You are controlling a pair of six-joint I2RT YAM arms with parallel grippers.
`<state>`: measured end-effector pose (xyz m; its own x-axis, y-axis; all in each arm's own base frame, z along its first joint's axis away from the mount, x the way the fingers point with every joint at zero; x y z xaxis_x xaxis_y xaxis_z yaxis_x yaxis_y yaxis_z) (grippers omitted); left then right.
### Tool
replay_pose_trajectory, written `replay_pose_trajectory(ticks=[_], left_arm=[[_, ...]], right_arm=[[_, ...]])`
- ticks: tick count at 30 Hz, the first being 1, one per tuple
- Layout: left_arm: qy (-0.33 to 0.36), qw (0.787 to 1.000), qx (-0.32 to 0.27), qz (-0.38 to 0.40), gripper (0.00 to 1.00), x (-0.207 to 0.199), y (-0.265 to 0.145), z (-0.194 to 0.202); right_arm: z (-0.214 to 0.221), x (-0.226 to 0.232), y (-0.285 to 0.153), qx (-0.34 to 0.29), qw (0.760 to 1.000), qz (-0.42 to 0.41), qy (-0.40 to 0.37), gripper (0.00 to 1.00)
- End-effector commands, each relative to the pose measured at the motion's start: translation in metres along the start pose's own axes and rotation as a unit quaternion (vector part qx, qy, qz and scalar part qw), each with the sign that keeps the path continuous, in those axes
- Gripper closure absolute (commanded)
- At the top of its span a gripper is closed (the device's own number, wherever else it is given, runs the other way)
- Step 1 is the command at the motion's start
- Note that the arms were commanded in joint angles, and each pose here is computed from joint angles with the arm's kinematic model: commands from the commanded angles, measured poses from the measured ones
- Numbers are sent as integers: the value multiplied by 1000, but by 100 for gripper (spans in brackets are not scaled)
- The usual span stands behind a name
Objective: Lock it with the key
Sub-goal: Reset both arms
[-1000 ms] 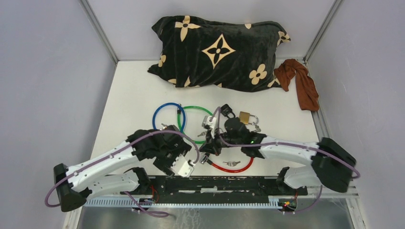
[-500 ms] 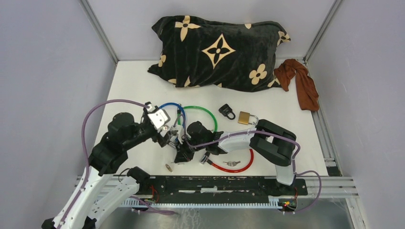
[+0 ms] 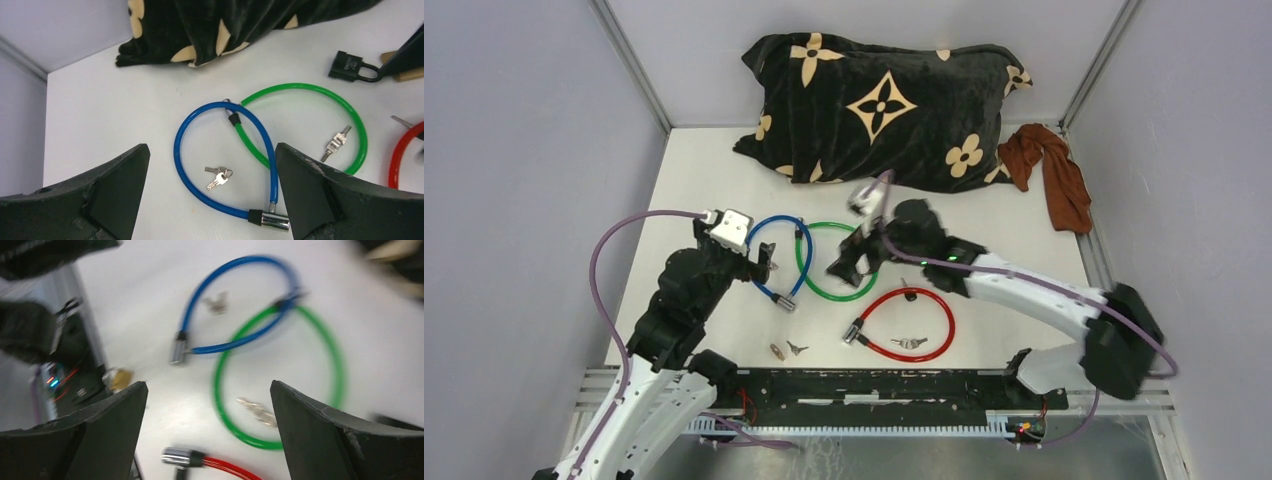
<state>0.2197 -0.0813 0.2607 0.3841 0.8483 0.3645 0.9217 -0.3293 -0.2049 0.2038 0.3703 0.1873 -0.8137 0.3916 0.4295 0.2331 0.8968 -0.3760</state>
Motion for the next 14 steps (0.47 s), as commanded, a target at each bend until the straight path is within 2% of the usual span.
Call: replay_pose_trajectory(ticks=[1, 2, 5, 6, 7, 10, 14], left_arm=[[-27, 995, -5, -91, 0, 23, 6, 15], [-28, 994, -1, -103, 0, 25, 8, 22], [-49, 991, 2, -125, 0, 27, 11, 39], [-64, 990, -5, -127, 0, 27, 11, 39], [-78, 989, -12, -126, 0, 27, 11, 39], [-116, 986, -24, -120, 0, 25, 10, 40], [-145, 982, -19, -119, 0, 22, 10, 50]], right_arm=[[-19, -79, -103, -94, 968, 232, 0, 2], [-18, -97, -127, -119, 949, 292, 5, 2], [5, -141, -210, -220, 835, 502, 50, 2], [16, -147, -231, -239, 803, 542, 56, 2], [25, -150, -244, -249, 784, 565, 61, 2], [55, -156, -269, -266, 741, 610, 89, 2], [79, -160, -279, -273, 720, 629, 112, 2]])
Point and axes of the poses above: each gripper's point midway between its finger pads, its own y axis out along the fingers, its own x axis along the line the jaws close on, z = x × y, the point moved 2 cm from there along -y, back along the fingers, and after that the axes turned 11 degrees about y, right-handed, at the moved point
